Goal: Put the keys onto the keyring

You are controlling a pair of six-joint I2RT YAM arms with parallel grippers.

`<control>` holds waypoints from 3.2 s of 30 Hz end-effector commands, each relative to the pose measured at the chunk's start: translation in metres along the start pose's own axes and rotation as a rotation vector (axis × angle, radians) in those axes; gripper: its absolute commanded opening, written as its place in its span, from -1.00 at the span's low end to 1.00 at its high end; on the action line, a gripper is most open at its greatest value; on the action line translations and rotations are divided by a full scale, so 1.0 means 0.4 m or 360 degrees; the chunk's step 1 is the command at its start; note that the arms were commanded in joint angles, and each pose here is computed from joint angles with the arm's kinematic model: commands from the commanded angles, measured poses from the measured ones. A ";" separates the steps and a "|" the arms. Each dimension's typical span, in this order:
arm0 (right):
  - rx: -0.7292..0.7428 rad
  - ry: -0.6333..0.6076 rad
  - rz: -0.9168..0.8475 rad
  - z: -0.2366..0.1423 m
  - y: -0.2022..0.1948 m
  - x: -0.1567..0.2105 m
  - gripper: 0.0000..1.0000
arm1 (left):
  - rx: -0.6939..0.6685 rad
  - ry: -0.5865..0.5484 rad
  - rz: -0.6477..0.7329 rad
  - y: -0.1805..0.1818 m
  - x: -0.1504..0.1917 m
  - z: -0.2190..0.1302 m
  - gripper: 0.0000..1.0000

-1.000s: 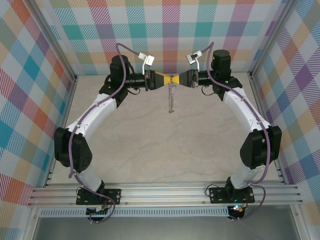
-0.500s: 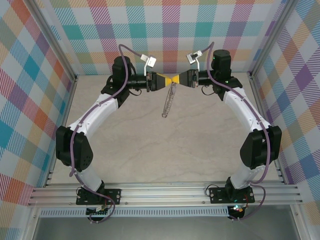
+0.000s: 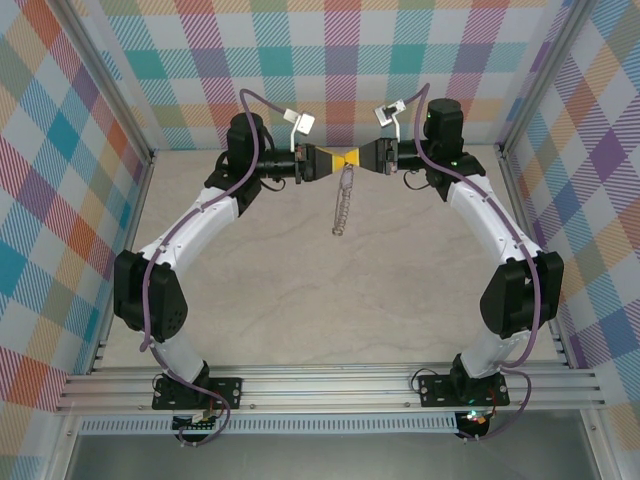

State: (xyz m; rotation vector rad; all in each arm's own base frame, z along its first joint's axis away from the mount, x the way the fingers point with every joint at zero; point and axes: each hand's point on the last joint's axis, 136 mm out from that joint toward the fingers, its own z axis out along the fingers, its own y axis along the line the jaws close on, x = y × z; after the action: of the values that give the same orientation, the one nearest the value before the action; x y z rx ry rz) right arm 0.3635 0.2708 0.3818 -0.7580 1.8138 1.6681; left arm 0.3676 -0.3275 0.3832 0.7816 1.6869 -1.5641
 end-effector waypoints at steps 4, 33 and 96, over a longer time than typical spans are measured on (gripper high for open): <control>-0.0044 0.0015 -0.0062 0.006 0.012 0.005 -1.00 | 0.0041 -0.0043 0.0031 -0.006 -0.014 0.016 -0.88; 0.0450 -0.0494 -0.0074 -0.130 -0.089 0.020 0.06 | 0.0118 -0.0376 -0.0047 -0.016 -0.096 0.017 -1.00; 0.0352 -0.0167 -0.0137 0.079 -0.026 0.091 -1.00 | 0.0049 -0.0629 -0.0211 -0.020 -0.115 -0.013 -1.00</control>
State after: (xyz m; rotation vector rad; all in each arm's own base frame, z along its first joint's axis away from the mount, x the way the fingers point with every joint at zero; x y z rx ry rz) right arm 0.3607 0.2886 0.3424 -0.5437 1.8392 1.3557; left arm 0.4042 -0.3293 0.3865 0.3136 1.5854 -1.7091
